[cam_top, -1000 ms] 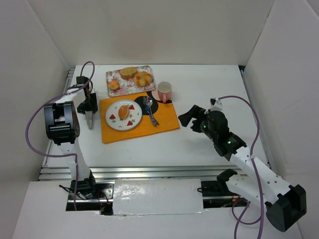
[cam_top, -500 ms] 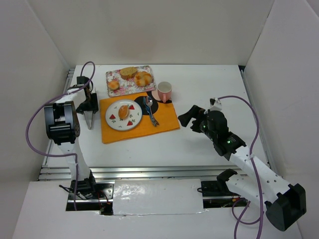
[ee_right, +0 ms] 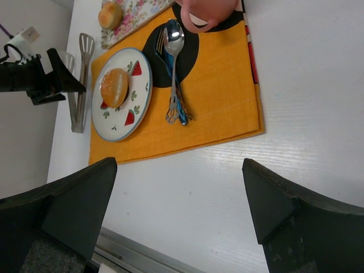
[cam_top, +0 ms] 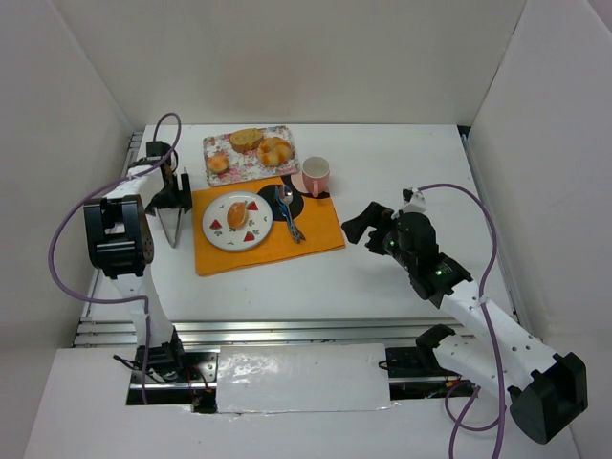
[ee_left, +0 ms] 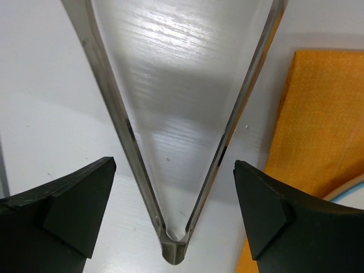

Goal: Place the bread

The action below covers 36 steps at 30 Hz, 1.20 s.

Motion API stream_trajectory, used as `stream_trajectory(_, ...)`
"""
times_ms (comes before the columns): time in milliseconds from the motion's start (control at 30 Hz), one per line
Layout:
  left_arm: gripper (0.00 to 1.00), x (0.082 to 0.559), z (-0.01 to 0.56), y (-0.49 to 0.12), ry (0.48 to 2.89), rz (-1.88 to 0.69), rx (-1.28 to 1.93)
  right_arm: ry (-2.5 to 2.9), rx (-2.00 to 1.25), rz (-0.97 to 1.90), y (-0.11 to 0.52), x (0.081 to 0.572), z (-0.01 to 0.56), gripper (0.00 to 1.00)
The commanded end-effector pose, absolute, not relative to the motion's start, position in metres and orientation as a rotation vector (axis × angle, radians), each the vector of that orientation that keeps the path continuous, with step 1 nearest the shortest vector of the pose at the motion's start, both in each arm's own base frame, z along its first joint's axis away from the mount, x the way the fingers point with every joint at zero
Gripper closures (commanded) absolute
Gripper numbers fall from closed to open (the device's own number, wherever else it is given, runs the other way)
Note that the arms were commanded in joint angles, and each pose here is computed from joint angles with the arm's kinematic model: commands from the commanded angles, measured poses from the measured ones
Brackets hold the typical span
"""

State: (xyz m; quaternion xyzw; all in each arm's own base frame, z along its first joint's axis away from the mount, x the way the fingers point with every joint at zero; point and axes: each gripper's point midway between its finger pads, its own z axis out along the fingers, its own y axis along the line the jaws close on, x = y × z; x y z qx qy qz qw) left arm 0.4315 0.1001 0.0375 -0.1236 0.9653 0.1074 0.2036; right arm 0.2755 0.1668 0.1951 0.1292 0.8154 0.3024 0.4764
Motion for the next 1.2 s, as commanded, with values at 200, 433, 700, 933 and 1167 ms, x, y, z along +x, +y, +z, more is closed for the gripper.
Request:
stream_trajectory(200,0.01,0.465,0.205,0.084,2.331,0.168,-0.338,1.909,0.304,0.755,0.168,0.285,0.227,0.0)
stream_trajectory(433,0.01,0.443,0.316,0.013,2.064,0.011,-0.18,1.892,0.3,0.771,0.167,0.282,0.235,0.0)
stream_trajectory(700,0.01,0.374,0.341,-0.105,1.855,-0.312,0.061,1.821,0.222,0.854,0.173,0.269,0.254,0.0)
stream_trajectory(933,0.01,0.322,0.306,-0.162,1.768,-0.5,0.181,1.782,0.184,0.888,0.175,0.262,0.26,0.0)
stream_trajectory(1167,0.0,0.293,0.266,-0.18,1.759,-0.582,0.23,1.773,0.097,0.945,0.185,0.253,0.264,0.0)
